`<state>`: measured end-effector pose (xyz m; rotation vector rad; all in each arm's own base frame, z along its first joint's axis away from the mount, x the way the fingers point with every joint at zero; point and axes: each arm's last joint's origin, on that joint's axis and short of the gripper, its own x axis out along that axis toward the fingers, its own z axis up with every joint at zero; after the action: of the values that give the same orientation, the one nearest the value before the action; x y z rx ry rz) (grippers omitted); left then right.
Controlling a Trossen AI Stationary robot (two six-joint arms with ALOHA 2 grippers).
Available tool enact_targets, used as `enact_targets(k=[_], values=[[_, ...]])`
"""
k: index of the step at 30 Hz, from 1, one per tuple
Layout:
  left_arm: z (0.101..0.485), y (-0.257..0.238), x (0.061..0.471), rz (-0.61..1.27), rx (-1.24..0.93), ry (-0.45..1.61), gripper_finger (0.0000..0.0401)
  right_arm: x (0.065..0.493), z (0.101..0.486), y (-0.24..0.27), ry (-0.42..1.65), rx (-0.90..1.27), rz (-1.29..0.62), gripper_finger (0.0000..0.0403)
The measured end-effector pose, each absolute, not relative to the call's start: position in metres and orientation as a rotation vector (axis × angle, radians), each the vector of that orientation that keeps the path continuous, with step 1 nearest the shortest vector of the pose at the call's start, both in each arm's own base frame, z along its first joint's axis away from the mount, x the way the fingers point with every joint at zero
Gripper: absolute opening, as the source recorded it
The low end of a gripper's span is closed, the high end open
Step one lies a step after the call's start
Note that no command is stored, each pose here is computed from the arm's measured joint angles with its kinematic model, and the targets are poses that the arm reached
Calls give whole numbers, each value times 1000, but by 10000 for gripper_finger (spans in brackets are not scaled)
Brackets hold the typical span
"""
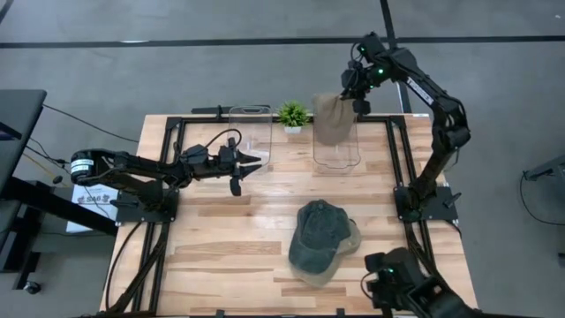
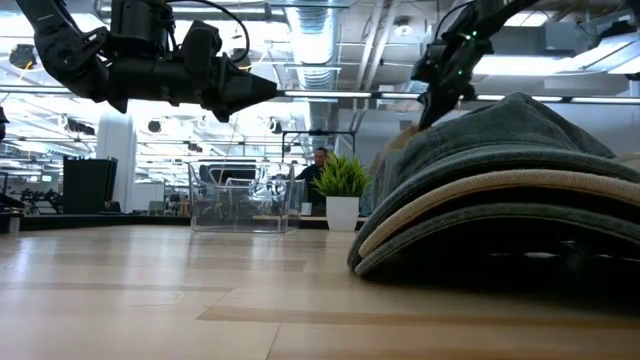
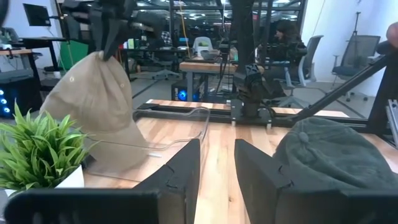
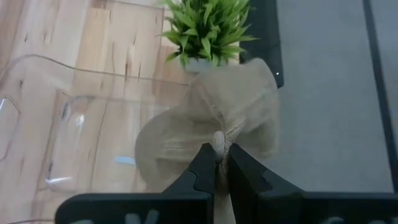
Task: Pick & Place hat
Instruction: Put the top brown cap into the right transparent bin, then put the top blue cap into the left transparent bin
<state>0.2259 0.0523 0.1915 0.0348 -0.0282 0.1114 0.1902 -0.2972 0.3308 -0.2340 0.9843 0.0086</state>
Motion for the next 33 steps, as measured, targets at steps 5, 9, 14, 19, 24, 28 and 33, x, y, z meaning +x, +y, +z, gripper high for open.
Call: enact_targets(k=[5,9,14,19,24,28,33], values=[[192,52,226,111,35,-28,97,196,325,-299,1012,-258,15,14],[191,52,226,111,35,-28,97,200,325,-298,1037,-285,11,24],[191,52,226,111,35,-28,97,202,325,-297,1043,-263,-9,27],[191,52,226,111,35,-28,97,203,325,-297,1027,-190,-39,31],[191,52,226,111,35,-27,97,202,325,-296,1027,-124,-74,56],[191,52,226,111,35,-27,97,202,324,-295,1025,-89,-73,92],[191,52,226,111,35,-27,97,202,324,-295,1023,-59,-82,149]])
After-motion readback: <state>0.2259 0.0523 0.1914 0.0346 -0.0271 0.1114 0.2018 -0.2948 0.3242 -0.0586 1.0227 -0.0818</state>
